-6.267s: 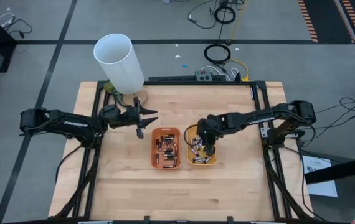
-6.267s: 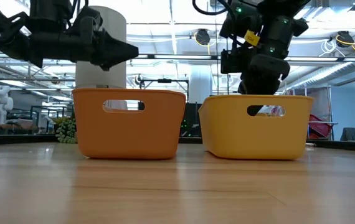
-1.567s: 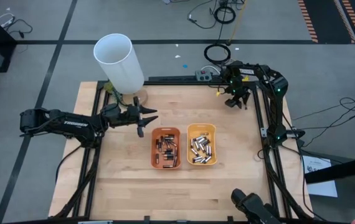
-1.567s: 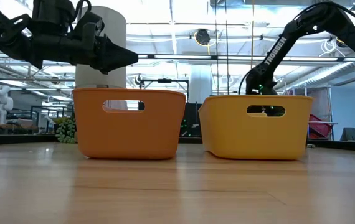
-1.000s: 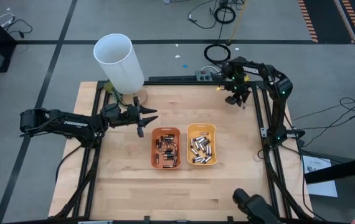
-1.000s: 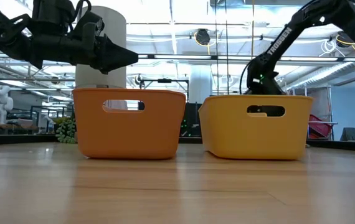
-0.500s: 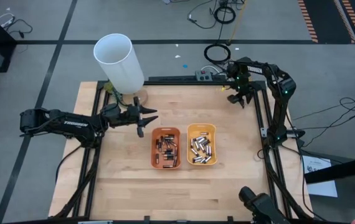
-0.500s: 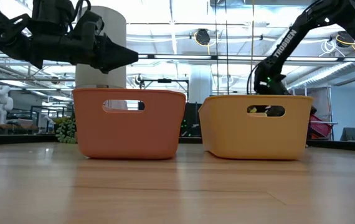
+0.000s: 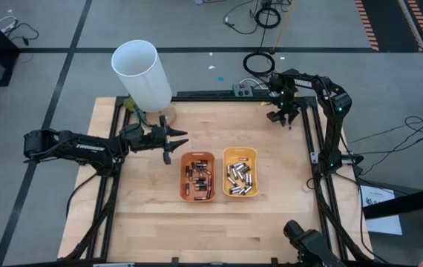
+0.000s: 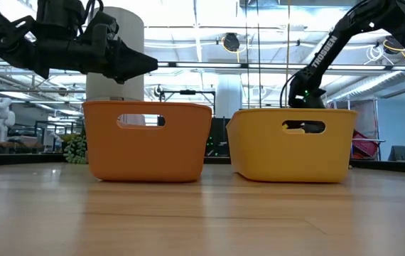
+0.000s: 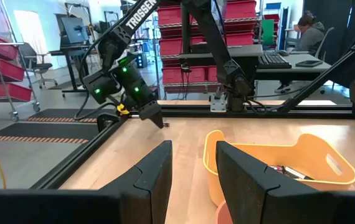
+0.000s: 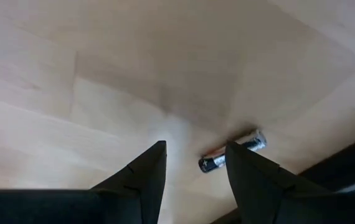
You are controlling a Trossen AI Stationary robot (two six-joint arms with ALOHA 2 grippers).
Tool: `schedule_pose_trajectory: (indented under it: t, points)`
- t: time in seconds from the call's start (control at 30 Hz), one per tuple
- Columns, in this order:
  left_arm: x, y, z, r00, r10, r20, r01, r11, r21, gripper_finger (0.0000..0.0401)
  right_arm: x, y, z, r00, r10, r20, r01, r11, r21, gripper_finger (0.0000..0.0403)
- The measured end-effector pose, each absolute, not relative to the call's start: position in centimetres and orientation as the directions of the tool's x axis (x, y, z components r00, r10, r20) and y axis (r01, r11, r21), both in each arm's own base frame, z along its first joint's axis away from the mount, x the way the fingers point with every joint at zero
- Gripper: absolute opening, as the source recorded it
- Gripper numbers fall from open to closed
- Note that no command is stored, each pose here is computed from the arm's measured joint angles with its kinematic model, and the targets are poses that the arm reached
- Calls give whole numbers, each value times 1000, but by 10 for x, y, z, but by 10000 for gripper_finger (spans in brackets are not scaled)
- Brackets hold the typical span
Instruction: Sort batteries
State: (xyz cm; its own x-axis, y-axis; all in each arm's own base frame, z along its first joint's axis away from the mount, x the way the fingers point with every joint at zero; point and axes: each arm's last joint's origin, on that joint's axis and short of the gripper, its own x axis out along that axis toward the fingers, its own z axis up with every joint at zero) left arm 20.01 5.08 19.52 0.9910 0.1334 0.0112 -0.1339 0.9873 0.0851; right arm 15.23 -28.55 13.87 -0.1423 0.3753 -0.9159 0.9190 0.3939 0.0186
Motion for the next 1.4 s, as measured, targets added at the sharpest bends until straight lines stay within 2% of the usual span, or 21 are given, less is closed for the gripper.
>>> schedule_pose_trajectory:
  t: [0.23,0.5,0.83,1.03,1.4]
  points:
    - [200,51,195,991,133,11,-134,987,86,135,153,-286,139,-140,371,-918,926,378,11,155]
    - [200,51,195,991,133,11,-134,987,86,135,148,-279,143,-210,434,-876,936,349,-52,155]
    - [200,50,195,992,124,11,-125,989,84,135,148,-280,142,-203,423,-883,943,326,-60,155]
    - [200,49,196,996,90,13,-91,993,73,135,152,-282,129,-280,404,-871,939,304,-161,155]
    - [202,46,200,998,55,31,-57,996,63,135,154,-284,128,-255,397,-882,946,289,-144,155]
